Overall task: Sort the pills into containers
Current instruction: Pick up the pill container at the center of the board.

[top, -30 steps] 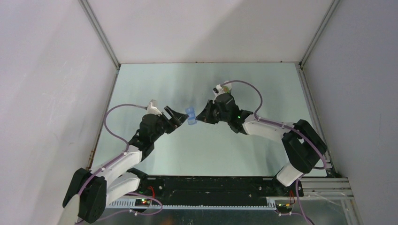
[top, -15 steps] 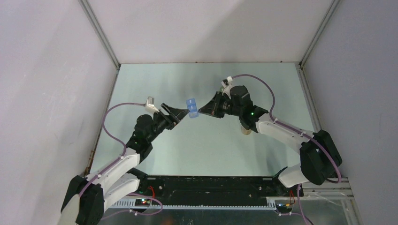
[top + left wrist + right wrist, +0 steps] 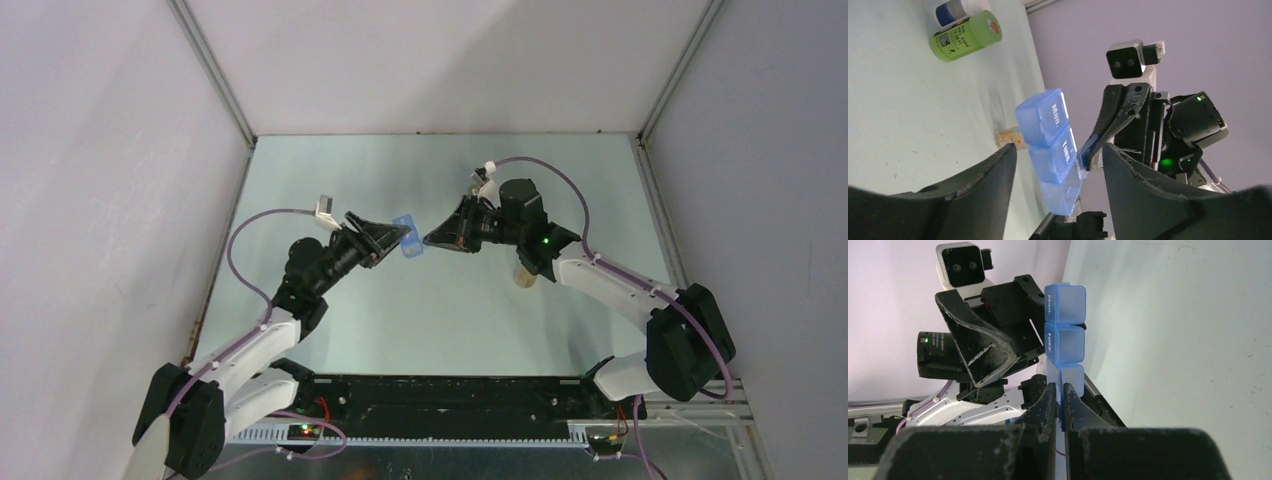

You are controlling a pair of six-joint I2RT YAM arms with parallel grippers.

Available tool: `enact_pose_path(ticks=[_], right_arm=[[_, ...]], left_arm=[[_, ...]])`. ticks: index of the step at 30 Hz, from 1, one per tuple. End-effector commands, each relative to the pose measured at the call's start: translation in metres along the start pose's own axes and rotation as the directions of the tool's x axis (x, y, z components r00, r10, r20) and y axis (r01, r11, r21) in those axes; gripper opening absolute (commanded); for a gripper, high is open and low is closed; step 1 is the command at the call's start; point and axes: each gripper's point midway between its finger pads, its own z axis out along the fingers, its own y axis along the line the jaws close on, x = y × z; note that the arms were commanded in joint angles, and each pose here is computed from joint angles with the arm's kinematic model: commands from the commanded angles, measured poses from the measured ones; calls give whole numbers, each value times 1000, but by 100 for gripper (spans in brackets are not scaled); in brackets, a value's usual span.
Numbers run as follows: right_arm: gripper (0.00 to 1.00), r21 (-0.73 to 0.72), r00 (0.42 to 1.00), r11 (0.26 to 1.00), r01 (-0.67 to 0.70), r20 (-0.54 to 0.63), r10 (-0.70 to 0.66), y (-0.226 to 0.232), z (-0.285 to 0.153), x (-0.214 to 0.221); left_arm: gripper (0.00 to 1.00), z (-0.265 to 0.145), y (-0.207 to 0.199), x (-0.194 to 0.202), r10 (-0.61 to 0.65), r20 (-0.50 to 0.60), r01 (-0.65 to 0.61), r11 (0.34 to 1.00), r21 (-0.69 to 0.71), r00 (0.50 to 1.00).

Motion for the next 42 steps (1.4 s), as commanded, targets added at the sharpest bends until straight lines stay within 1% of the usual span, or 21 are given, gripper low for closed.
enact_pose_path(ticks=[1,7,13,18,22,24,25,26,27,28,29,30,31,32,34,35,37,39,40,41,42], right_arm=[[0,-66,999,998,9,-34,-11,19,-11,3],[0,-71,999,997,0,-53,-4,18,-11,5],[1,-82,998,997,-1,-64,-4,18,-12,5],[2,-85,997,996,-6,-78,-1,18,-13,7],[5,-81,997,997,-7,-83,0,16,-13,8],[11,-66,998,998,-1,-70,-4,14,-14,6],[15,-62,998,998,3,-64,-7,14,-14,6],[17,-52,999,999,7,-53,-9,12,-15,4],[23,-49,999,999,9,-46,-12,13,-16,3],[32,-45,999,999,18,-31,-19,14,-17,1],[36,-44,999,999,23,-26,-24,14,-17,0],[45,-48,999,998,31,-15,-32,17,-19,-1],[48,-45,999,998,34,-11,-35,17,-20,-2],[55,-48,999,998,41,-3,-41,19,-22,-2],[62,-40,999,998,50,11,-50,21,-26,-4],[63,-23,999,999,48,12,-48,18,-27,-4],[64,18,997,998,53,55,-54,13,-33,-8],[63,70,985,996,57,159,-68,8,-43,-20],[62,79,979,995,60,191,-74,10,-51,-23],[61,122,970,991,47,232,-74,5,-59,-27],[58,145,965,989,37,252,-74,1,-62,-30]], left_arm=[[66,4,-32,-9,2,-2,-2,995,100,1000],[53,8,-38,-6,-19,-28,22,991,135,999],[41,9,-35,-4,-19,-36,24,991,132,999],[35,9,-35,-4,-13,-34,17,991,131,999],[27,9,-35,-4,-9,-36,14,991,130,999],[20,10,-34,-4,-9,-39,14,991,130,999],[13,10,-34,-4,-9,-40,14,992,129,999],[10,10,-33,-4,-11,-40,16,992,128,999],[3,10,-34,-3,-16,-41,21,992,128,999],[1,10,-33,-3,-22,-41,27,992,125,999],[0,10,-33,-3,-27,-41,32,992,122,999],[0,10,-33,-3,-33,-44,38,992,119,998],[0,10,-33,-4,-35,-41,40,992,119,999],[0,10,-33,-4,-41,-40,46,992,116,998],[0,10,-34,-5,-46,-38,50,992,113,998],[0,10,-35,-6,-48,-34,51,992,113,998],[0,9,-37,-7,-52,-27,55,992,111,998],[0,8,-37,-9,-53,-19,55,993,109,998],[0,7,-38,-10,-52,-16,54,993,109,999],[0,7,-38,-10,-52,-12,53,993,107,999],[0,7,-39,-11,-52,-9,53,993,108,999]])
